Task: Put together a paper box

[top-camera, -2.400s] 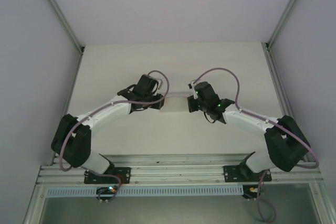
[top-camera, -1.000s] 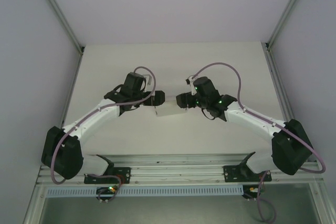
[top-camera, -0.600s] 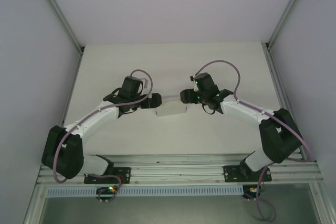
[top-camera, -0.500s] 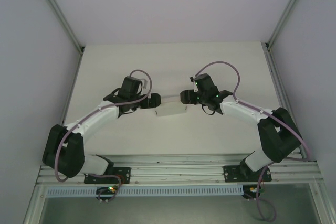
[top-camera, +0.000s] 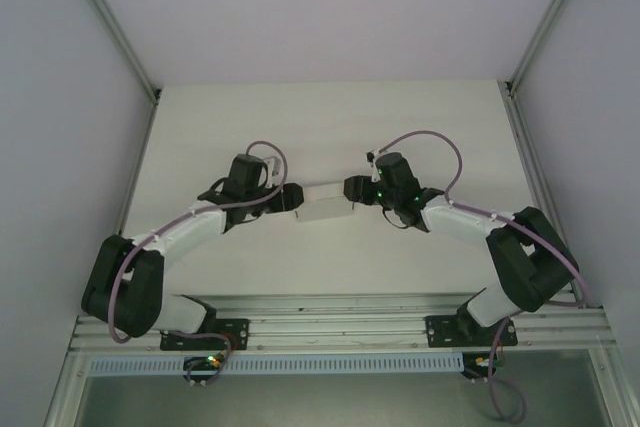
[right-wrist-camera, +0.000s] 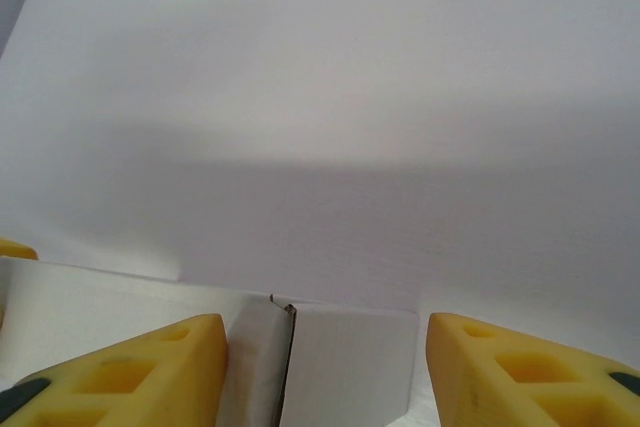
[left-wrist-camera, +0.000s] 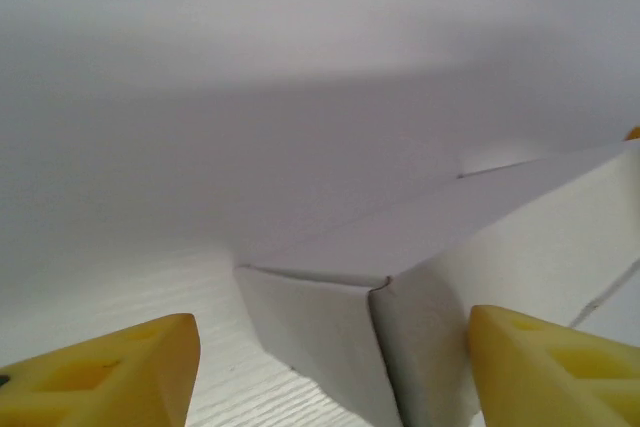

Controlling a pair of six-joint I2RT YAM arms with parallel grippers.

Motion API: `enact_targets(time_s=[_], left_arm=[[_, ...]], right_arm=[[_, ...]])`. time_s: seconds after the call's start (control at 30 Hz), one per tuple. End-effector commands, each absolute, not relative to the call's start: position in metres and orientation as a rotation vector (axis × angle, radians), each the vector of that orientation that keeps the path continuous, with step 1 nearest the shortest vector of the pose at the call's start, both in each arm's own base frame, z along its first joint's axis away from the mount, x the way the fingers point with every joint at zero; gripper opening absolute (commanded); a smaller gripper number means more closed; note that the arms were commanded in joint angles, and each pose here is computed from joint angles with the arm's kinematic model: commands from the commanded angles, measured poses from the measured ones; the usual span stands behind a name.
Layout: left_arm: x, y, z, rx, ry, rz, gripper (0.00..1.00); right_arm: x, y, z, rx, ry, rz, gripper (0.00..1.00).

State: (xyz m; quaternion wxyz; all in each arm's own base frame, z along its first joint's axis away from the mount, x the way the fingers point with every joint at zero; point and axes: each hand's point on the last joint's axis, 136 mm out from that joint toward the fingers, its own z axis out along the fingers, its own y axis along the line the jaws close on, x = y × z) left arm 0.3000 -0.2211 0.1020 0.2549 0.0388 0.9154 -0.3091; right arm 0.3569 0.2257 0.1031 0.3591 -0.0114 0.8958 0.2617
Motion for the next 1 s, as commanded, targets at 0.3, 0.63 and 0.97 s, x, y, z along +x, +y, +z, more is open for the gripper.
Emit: enact_targets(time_s=[0.3, 0.63, 0.97], left_arm=[[0.279, -0.230, 0.033, 0.265, 2.478, -0.851, 0.00], [0.280, -0.236, 0.036, 0.276, 2.475, -0.876, 0.04], [0.307, -0.245, 0.090, 0.277, 2.366, -0.861, 0.53]], right_arm=[[0.323, 0.210, 0.032, -0.078, 2.418, 0.645, 0.30], [0.319, 0.212, 0.027, -0.163, 2.290, 0.630, 0.24], [0.332, 0.222, 0.074, -0.181, 2.293, 0.619, 0.41]])
